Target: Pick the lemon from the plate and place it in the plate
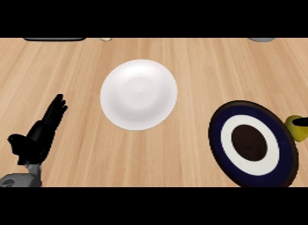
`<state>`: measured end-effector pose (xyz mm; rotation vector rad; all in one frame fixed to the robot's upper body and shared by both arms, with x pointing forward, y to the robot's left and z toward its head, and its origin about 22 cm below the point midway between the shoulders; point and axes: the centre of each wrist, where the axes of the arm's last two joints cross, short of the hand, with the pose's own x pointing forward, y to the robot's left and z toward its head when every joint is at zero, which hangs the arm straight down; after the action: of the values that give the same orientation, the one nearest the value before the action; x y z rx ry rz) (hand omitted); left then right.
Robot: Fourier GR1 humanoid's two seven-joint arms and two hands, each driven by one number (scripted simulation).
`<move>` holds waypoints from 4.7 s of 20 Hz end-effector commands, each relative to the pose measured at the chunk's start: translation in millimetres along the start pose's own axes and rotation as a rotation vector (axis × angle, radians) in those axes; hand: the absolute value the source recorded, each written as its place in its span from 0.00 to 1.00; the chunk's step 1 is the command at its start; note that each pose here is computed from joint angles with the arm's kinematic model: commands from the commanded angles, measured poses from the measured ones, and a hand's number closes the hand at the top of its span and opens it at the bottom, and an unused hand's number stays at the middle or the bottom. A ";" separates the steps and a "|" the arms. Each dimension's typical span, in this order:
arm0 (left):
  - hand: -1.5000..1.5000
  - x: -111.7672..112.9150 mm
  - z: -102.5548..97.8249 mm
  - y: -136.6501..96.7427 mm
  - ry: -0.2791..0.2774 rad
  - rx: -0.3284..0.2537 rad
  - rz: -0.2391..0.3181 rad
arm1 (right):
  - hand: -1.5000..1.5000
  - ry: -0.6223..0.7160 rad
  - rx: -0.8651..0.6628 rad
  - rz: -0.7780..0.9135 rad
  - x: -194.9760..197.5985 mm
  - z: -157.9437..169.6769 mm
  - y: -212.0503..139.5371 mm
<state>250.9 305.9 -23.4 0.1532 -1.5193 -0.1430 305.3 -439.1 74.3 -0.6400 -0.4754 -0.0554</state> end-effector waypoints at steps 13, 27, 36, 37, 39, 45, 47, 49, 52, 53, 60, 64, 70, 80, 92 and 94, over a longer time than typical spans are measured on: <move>0.50 4.7 -10.2 -3.3 0.004 -0.017 0.005 | 0.00 0.093 0.063 0.111 -30.1 -49.0 35.6; 0.50 3.2 -3.6 3.5 0.012 -0.025 0.003 | 1.00 -0.016 0.122 0.099 -32.8 -63.1 56.4; 0.50 1.9 0.2 -3.4 -0.001 -0.024 -0.003 | 1.00 -0.662 0.095 0.552 12.3 -13.6 130.7; 0.50 4.6 -3.9 -8.9 -0.016 -0.034 -0.002 | 1.00 -0.784 0.091 0.636 16.1 -4.1 144.2; 0.50 5.8 0.7 0.2 0.006 -0.013 -0.011 | 1.00 -0.896 0.033 0.718 -4.6 -1.8 165.3; 0.50 -1.7 7.8 -0.4 -0.015 0.025 -0.002 | 1.00 -1.144 -0.103 0.635 -21.1 28.7 166.0; 0.50 -6.0 9.7 11.7 0.017 0.026 0.004 | 1.00 -1.211 -0.121 0.658 -24.3 45.6 163.3; 0.50 0.9 5.4 4.4 -0.001 0.034 -0.001 | 1.00 -1.238 -0.144 0.627 -27.3 73.8 160.6; 0.50 3.1 -0.1 -0.5 0.023 0.025 -0.019 | 1.00 -1.304 -0.167 0.570 -17.4 105.4 139.7; 0.50 7.1 5.1 3.3 -0.003 0.025 0.003 | 1.00 -1.321 -0.213 0.549 -18.2 110.2 137.8; 0.50 -5.0 -4.3 1.9 -0.005 0.002 -0.003 | 1.00 -1.441 -0.313 0.409 -4.1 162.4 142.8; 0.50 8.5 -3.5 -14.7 -0.009 -0.011 0.007 | 1.00 -1.488 -0.264 0.367 19.1 194.2 130.3; 0.50 2.1 -8.1 -8.7 0.000 0.010 -0.024 | 1.00 -1.495 -0.216 0.414 42.4 215.2 183.2; 0.50 16.1 -9.8 -20.3 -0.003 -0.033 -0.001 | 1.00 -1.492 -0.046 0.457 81.5 232.8 287.5; 0.50 13.8 -16.5 -6.1 -0.017 -0.067 0.001 | 1.00 -1.353 -0.033 0.249 100.1 218.2 339.1; 0.50 9.5 -10.6 -33.4 -0.023 -0.043 -0.003 | 0.00 -1.313 -0.041 0.205 109.0 212.6 338.9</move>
<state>262.5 287.7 -16.8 0.1180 -1.5332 -0.1815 373.2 -30.4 91.4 -0.7113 -1.7031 0.7161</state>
